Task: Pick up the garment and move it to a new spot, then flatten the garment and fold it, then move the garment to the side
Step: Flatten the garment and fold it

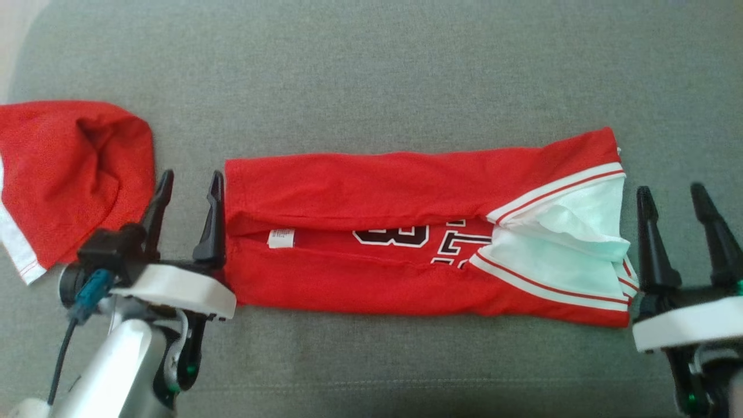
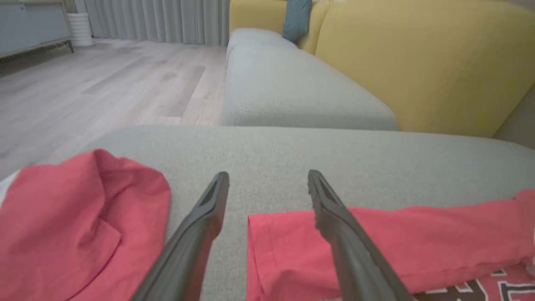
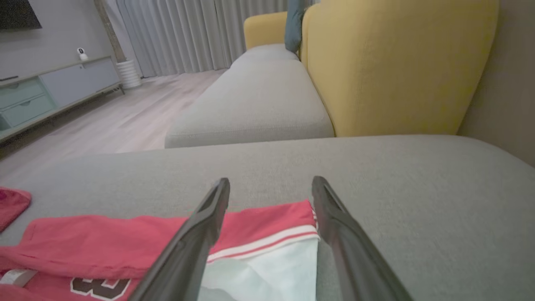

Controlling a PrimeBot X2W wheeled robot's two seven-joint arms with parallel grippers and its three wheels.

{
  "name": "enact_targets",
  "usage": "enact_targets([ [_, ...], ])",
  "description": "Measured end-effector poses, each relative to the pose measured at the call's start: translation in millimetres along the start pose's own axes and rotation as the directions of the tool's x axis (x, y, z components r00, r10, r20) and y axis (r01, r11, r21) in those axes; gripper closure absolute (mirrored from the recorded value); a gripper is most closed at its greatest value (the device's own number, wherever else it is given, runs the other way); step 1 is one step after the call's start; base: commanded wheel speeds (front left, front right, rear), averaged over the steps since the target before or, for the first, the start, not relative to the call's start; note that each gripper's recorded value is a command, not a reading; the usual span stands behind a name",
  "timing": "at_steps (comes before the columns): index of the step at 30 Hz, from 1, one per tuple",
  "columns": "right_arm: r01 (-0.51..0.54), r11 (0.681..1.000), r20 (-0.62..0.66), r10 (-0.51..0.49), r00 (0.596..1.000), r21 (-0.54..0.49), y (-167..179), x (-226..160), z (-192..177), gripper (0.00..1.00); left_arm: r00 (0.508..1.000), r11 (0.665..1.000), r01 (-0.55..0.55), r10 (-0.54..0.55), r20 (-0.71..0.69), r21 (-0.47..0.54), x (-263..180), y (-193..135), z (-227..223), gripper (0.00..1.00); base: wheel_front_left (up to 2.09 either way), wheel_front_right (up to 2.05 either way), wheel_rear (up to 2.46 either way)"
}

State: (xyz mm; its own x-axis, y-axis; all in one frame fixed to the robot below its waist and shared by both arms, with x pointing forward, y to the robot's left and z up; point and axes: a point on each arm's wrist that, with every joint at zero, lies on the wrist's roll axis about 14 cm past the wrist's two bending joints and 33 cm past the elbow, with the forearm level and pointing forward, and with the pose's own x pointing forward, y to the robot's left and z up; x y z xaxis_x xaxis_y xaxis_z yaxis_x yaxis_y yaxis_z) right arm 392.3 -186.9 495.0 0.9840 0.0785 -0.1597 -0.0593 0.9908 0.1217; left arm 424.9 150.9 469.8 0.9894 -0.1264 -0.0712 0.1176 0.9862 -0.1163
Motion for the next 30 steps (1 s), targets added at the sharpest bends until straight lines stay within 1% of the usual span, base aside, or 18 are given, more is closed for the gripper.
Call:
enact_targets([
  [3,-0.023,1.000,0.042,0.024,0.999,-0.013,8.0,2.9,13.3,0.00,0.998,1.000,-0.004,0.003,0.063,0.014,-2.8,-1.7,19.1,0.00,0.00,0.00,0.00],
  [8,-0.045,0.999,0.054,0.045,0.998,-0.013,15.3,2.4,17.1,0.00,0.993,0.999,-0.001,-0.004,0.121,0.043,-6.9,-4.1,36.5,0.00,0.00,0.00,0.00],
  [20,-0.043,0.999,0.026,0.044,0.999,-0.008,14.9,2.0,8.2,0.00,0.995,0.998,-0.011,0.005,0.099,0.056,-16.4,-1.3,28.3,0.00,0.00,0.00,0.00],
  [23,-0.031,1.000,-0.042,0.030,0.999,-0.005,9.9,4.4,-8.4,0.00,0.996,0.998,-0.014,0.008,0.092,0.063,-16.0,0.1,25.4,0.00,0.00,0.00,0.00],
  [25,-0.010,1.000,-0.100,0.009,0.995,-0.009,0.7,5.2,-25.2,0.00,0.996,0.998,-0.016,0.011,0.083,0.062,-15.0,1.1,22.1,0.00,0.00,0.00,0.00],
  [28,0.028,0.999,-0.204,-0.032,0.978,-0.026,-18.5,5.3,-54.8,0.00,0.997,0.998,-0.013,0.007,0.080,0.069,-11.4,0.7,19.5,0.00,0.00,0.00,0.00],
  [30,0.048,0.998,-0.280,-0.055,0.958,-0.031,-28.5,5.3,-75.0,0.00,0.996,0.998,-0.005,-0.001,0.089,0.070,-6.7,-1.0,21.3,0.00,0.00,0.00,0.00],
])
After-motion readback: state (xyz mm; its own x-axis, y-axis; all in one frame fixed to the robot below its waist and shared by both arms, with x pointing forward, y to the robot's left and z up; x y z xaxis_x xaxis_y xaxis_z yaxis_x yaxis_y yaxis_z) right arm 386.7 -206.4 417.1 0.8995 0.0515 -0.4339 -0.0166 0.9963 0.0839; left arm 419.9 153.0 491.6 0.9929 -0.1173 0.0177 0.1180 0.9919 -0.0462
